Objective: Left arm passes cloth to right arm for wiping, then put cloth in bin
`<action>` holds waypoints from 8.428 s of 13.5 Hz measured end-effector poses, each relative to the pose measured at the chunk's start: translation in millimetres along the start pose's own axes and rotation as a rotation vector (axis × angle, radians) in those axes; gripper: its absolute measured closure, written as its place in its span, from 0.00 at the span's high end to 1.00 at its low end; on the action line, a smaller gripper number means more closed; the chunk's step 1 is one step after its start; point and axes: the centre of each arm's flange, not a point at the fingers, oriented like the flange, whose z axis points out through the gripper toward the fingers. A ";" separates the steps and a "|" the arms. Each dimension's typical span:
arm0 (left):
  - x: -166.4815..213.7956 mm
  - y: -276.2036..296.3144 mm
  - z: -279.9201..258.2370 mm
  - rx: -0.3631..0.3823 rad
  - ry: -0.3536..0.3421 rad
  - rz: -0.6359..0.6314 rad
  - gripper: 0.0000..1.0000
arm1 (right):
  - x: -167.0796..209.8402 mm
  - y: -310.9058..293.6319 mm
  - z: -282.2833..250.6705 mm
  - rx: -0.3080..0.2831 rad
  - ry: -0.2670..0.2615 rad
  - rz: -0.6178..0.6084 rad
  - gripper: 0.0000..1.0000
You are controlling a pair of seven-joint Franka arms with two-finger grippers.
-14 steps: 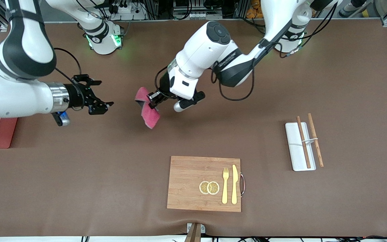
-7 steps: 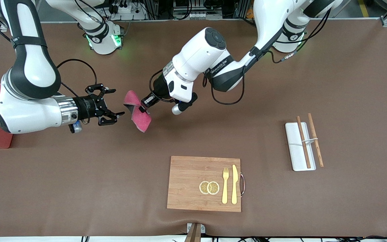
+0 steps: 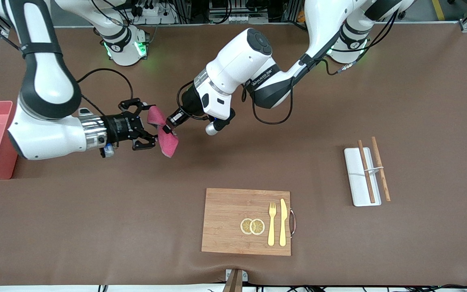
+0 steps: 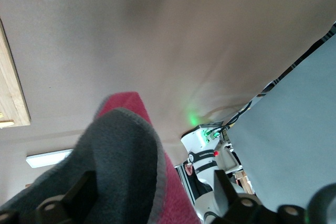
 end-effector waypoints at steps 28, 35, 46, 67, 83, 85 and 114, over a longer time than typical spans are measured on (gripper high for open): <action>297.6 38.3 -300.3 0.655 0.212 0.667 1.00 | 135.5 -5.6 133.1 -0.078 0.571 -0.864 0.08; 344.0 -5.1 -406.6 0.878 0.132 0.915 1.00 | 335.0 36.7 -2.4 -0.147 0.613 -1.305 0.08; 304.9 -35.5 -454.4 0.908 0.158 0.923 1.00 | 393.6 80.7 -209.5 -0.791 0.850 -1.617 0.08; 282.9 -35.2 -457.3 0.909 0.172 0.869 1.00 | 130.9 -57.0 166.4 -0.354 0.595 -1.188 0.08; 278.9 -50.0 -448.0 0.935 0.149 0.840 1.00 | 202.3 77.0 -239.5 -0.606 0.688 -1.471 0.08; 290.5 -59.4 -449.2 0.943 0.144 0.804 1.00 | 246.8 121.0 -296.0 -0.653 0.702 -1.512 0.08; 298.9 -55.6 -466.8 0.908 0.207 0.725 1.00 | 359.4 174.9 -399.9 -0.671 0.765 -1.830 1.00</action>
